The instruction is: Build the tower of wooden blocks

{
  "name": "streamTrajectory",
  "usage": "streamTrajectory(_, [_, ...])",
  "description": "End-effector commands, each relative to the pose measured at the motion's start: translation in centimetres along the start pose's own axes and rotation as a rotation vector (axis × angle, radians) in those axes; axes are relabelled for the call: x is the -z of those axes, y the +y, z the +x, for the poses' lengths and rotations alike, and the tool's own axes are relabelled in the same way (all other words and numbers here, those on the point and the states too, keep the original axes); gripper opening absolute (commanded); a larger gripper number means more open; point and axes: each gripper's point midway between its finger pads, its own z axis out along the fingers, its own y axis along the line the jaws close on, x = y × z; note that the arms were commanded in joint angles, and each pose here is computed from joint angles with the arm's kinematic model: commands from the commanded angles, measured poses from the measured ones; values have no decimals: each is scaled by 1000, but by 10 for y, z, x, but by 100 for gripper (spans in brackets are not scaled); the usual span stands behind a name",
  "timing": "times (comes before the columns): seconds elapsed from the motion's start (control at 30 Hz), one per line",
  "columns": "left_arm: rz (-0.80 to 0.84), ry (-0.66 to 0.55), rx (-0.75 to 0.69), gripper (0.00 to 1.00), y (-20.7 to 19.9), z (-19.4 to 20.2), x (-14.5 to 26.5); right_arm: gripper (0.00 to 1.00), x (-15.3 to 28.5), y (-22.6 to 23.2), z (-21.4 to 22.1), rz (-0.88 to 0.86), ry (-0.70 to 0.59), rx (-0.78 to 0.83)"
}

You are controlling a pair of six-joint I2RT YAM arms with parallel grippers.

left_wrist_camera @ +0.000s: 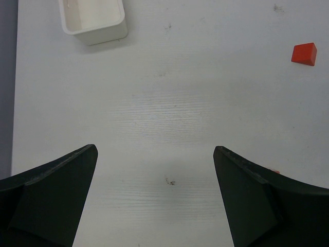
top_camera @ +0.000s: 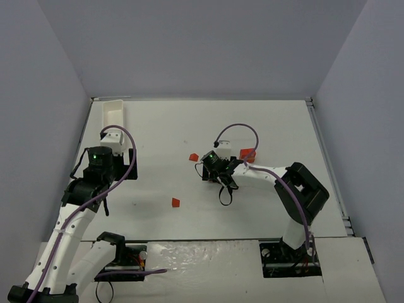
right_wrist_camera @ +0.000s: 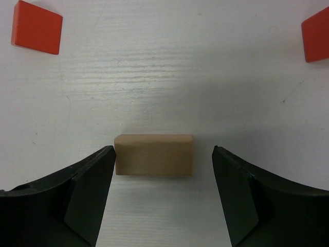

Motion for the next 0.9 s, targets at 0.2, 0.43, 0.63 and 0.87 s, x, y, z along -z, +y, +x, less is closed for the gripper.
streamTrajectory(0.2, [4,-49,5,95,-1,-14,-1,73,6,17,-21,-11,-74,-9])
streamTrajectory(0.43, [4,-51,5,95,-1,-14,-1,73,6,15,-20,2,-84,-6])
streamTrajectory(0.63, [5,-50,5,95,-1,-14,-1,72,4,14,-19,9,-83,-5])
streamTrajectory(0.87, [4,-51,5,95,-1,-14,-1,69,2,16,-18,6,-76,-2])
